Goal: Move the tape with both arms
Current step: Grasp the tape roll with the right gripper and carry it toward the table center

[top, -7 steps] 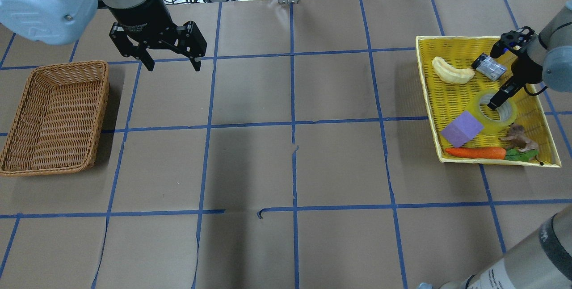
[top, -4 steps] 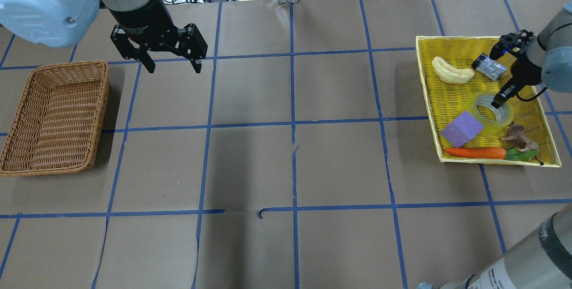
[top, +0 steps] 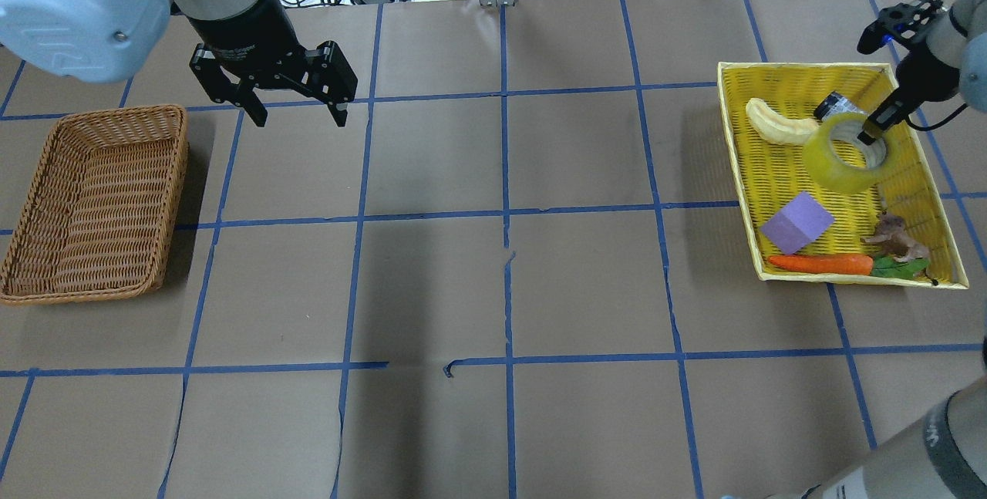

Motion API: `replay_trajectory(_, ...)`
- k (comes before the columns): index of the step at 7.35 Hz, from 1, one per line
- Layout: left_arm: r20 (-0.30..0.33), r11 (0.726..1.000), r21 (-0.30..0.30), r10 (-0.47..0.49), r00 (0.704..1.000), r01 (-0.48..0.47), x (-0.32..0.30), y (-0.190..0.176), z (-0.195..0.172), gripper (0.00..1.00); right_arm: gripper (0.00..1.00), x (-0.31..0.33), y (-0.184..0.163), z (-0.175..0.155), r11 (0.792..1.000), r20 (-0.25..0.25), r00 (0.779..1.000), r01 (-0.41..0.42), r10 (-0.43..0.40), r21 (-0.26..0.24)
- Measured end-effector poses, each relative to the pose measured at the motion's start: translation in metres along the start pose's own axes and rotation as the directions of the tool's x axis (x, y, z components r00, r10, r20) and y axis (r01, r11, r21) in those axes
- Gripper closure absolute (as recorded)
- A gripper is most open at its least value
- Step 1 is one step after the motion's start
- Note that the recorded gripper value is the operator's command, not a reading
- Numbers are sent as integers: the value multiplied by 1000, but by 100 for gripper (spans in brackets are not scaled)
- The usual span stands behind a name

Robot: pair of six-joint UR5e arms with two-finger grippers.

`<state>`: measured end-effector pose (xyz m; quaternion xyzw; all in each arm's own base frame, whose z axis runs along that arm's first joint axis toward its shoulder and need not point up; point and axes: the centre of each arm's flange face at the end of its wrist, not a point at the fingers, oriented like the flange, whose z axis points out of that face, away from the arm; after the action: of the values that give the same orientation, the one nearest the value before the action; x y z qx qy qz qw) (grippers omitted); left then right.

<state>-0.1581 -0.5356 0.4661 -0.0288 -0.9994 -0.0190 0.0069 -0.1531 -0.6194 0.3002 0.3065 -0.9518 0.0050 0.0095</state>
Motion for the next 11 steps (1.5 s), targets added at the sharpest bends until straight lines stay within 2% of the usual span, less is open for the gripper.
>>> replay_trajectory(1,1,1000,0,0,1000,0,0,0,0,0,100,-16,-27,-20,1000,-6,1000,-5,5,6)
replay_trajectory(3,1,1000,2,1,1000,-1,0,0,-1,0,100,-87,-99,-32,998,-3,998,-58,58,12)
replay_trajectory(4,1,1000,3,1,1000,-1,0,0,-1,0,100,-138,-138,-28,994,4,994,-111,111,9)
replay_trajectory(6,1,1000,1,1,1000,-1,0,0,0,0,100,-234,-195,-10,970,24,969,-244,244,0)
replay_trajectory(8,1,1000,0,2,1000,-2,0,0,0,0,100,-316,-231,14,932,50,930,-363,363,-12)
replay_trajectory(10,2,1000,-1,2,1000,-2,0,0,0,0,100,-373,-246,48,898,47,897,-439,440,-34)
replay_trajectory(11,3,1000,-1,3,1000,-3,0,0,1,0,85,-389,-244,63,891,47,889,-453,455,-41)
